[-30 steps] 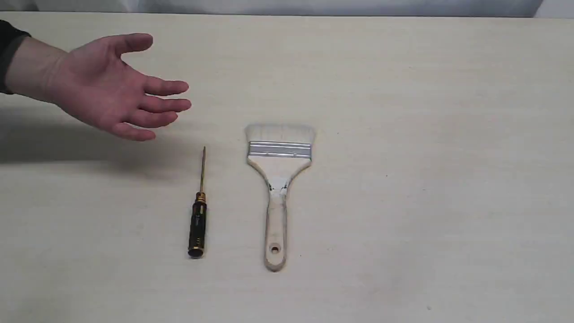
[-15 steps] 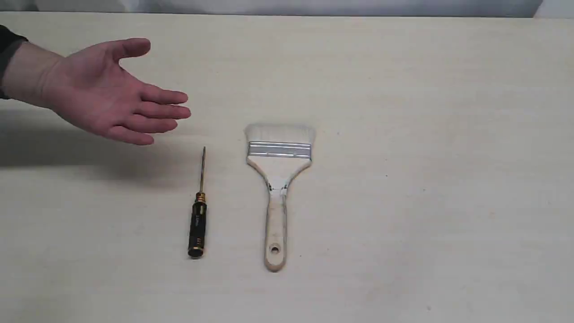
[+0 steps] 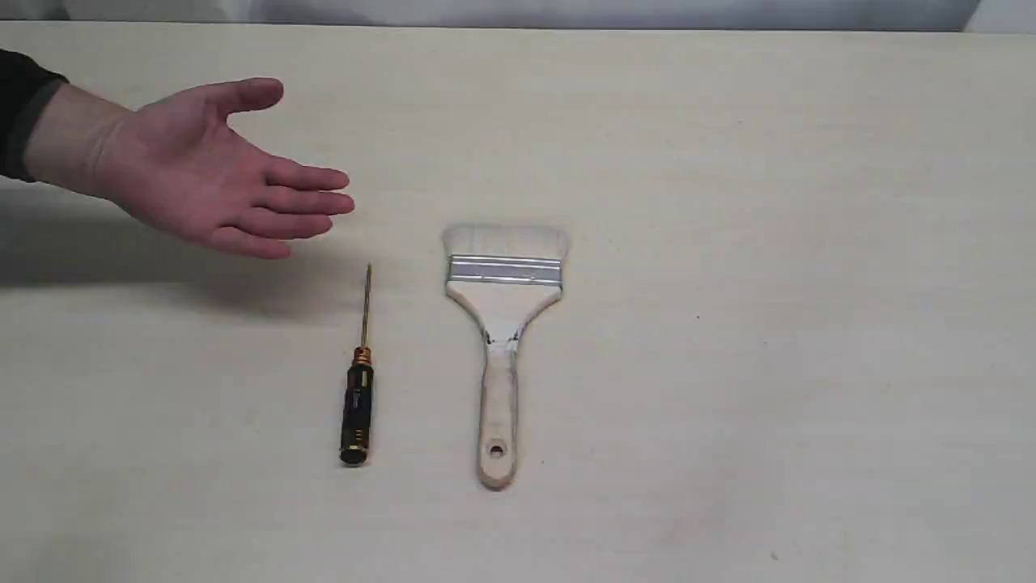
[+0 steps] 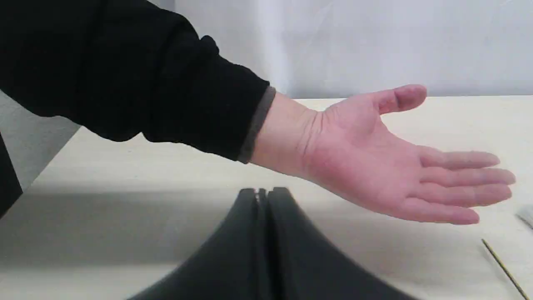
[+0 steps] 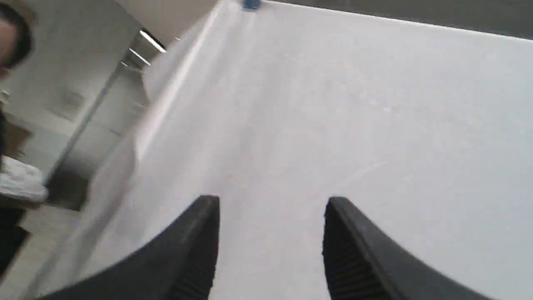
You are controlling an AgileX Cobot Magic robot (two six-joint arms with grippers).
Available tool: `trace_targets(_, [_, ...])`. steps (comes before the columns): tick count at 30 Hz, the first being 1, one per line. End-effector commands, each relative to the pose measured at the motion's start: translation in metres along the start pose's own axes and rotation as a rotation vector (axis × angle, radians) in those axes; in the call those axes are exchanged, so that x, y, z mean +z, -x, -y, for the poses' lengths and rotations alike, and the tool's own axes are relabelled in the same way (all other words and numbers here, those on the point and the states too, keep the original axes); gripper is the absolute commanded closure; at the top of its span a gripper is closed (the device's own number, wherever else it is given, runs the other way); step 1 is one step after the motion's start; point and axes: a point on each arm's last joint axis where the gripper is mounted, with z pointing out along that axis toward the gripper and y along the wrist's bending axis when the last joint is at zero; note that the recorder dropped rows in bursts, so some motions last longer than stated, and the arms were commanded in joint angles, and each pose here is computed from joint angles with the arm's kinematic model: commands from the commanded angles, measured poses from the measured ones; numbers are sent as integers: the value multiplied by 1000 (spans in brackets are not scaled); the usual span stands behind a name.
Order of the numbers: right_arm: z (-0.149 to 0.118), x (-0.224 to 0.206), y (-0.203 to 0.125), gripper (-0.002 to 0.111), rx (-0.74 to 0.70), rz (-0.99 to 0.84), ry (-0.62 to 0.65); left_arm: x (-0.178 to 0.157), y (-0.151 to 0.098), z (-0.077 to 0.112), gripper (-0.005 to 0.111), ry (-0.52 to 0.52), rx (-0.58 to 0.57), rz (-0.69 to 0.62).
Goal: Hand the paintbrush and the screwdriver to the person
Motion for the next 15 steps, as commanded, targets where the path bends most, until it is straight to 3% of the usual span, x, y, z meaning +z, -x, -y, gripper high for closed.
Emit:
trace_targets(1, [32,26,9,65,-105,-113,-125,0,0,1,107,-9,-3,7])
trace_targets(5, [62,59,-11,65,-333,-373,-109,0,0,1,107,-9,-3,7])
trace_targets(9, [94,71,-49,65,-295,-537,-295,0,0,1,107,-9,-3,7])
trace_targets(15, [111,75,-134,65,-203,-827,-357,0,0,1,107,-10,-5,6])
